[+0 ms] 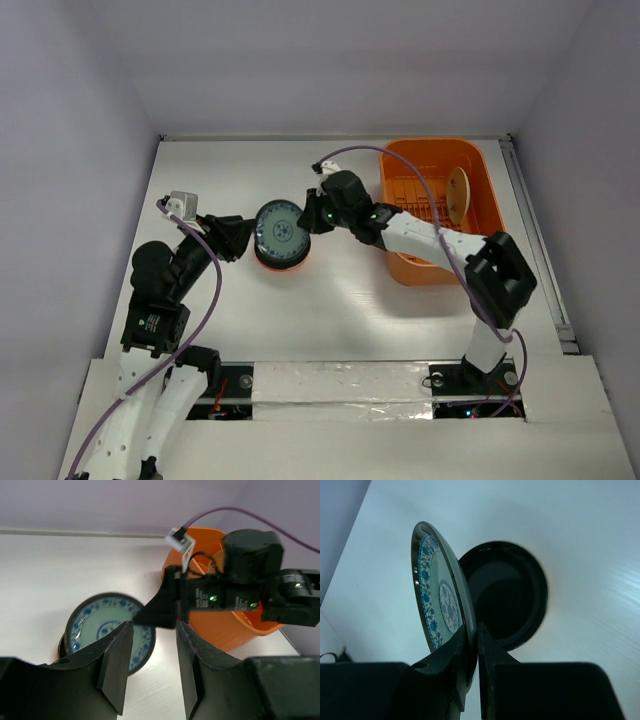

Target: Unload the plates from the dish rack

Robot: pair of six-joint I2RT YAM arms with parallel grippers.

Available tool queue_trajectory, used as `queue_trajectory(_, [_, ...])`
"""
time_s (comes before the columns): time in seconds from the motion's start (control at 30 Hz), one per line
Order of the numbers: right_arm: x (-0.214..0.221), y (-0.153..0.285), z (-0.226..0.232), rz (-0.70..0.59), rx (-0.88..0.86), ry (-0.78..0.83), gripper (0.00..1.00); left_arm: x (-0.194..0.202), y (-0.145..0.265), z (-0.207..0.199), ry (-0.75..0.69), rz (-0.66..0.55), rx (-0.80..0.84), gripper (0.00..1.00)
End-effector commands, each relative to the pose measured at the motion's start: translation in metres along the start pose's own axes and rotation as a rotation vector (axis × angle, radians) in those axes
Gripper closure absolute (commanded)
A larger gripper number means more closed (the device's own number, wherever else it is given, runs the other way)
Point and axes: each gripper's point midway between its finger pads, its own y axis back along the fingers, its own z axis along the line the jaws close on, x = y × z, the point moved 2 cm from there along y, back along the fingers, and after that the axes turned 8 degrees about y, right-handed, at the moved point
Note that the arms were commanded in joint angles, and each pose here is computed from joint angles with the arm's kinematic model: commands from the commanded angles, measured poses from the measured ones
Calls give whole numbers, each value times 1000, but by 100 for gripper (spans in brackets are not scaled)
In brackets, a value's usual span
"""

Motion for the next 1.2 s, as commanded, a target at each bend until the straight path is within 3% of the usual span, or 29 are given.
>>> queue_trajectory(0.0, [-57, 1, 43, -158, -148, -32, 98, -10, -2, -5, -13, -39, 24, 63])
queue_trajectory(0.27, [-5, -32, 23, -48, -109, -58, 91, -9, -2, -5, -13, -36, 26, 63])
queue_trajectory(0.63, [17, -47, 9, 9, -45, -77, 84, -9, -2, -5, -13, -38, 23, 63])
queue_trajectory(0.7, [18, -47, 4, 14, -13, -74, 80, -9, -1, -5, -13, -39, 24, 63])
queue_trajectory(0.9, [15, -41, -1, 12, 22, -54, 47, -10, -1, -5, -14, -39, 26, 63])
queue_trajectory(0.97, [12, -36, 1, 15, 13, -42, 43, -9, -1, -5, -12, -38, 27, 63])
queue_trajectory(1.17, [-9, -8, -5, -29, 91, -4, 42, -10, -1, -6, -12, -42, 30, 63])
